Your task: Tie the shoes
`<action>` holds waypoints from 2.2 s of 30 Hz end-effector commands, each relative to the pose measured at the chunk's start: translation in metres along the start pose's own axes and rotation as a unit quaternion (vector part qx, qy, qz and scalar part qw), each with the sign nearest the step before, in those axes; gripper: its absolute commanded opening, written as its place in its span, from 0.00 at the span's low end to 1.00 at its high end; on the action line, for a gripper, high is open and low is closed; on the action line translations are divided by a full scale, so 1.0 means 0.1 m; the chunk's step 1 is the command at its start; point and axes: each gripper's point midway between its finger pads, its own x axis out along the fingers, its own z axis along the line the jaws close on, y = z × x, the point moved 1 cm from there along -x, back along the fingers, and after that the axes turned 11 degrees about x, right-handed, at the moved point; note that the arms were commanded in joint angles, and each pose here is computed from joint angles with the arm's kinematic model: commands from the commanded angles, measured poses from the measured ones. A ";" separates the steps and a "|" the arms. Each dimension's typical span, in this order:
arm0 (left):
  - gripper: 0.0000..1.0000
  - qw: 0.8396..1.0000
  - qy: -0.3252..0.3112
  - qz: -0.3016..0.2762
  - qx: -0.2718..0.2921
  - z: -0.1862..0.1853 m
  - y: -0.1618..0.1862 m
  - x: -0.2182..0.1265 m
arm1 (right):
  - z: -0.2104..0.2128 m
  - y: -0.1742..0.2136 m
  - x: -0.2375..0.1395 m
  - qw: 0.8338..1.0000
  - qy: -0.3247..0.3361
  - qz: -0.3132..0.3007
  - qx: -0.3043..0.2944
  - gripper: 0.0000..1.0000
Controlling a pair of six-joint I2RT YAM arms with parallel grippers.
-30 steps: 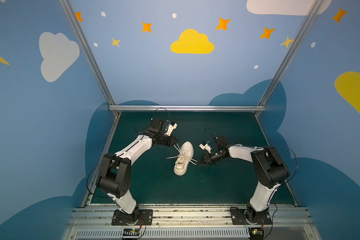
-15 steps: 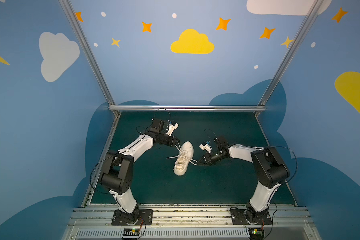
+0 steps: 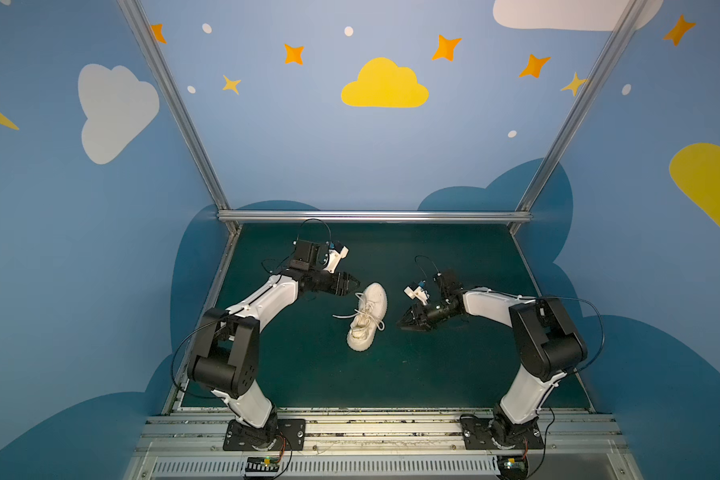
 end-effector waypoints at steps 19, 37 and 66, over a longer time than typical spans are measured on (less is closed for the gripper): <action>0.42 0.994 0.077 0.020 -0.069 -0.20 0.61 0.25 | 0.62 -0.48 0.44 0.995 0.067 0.005 -0.077 0.31; 0.09 0.993 0.084 0.036 -0.076 -0.25 0.72 0.32 | 0.71 -0.50 0.65 0.993 0.073 0.019 -0.089 0.34; 0.03 0.996 0.016 0.020 -0.085 0.01 0.73 -0.31 | 0.58 -0.49 0.78 0.988 0.123 0.013 -0.090 0.30</action>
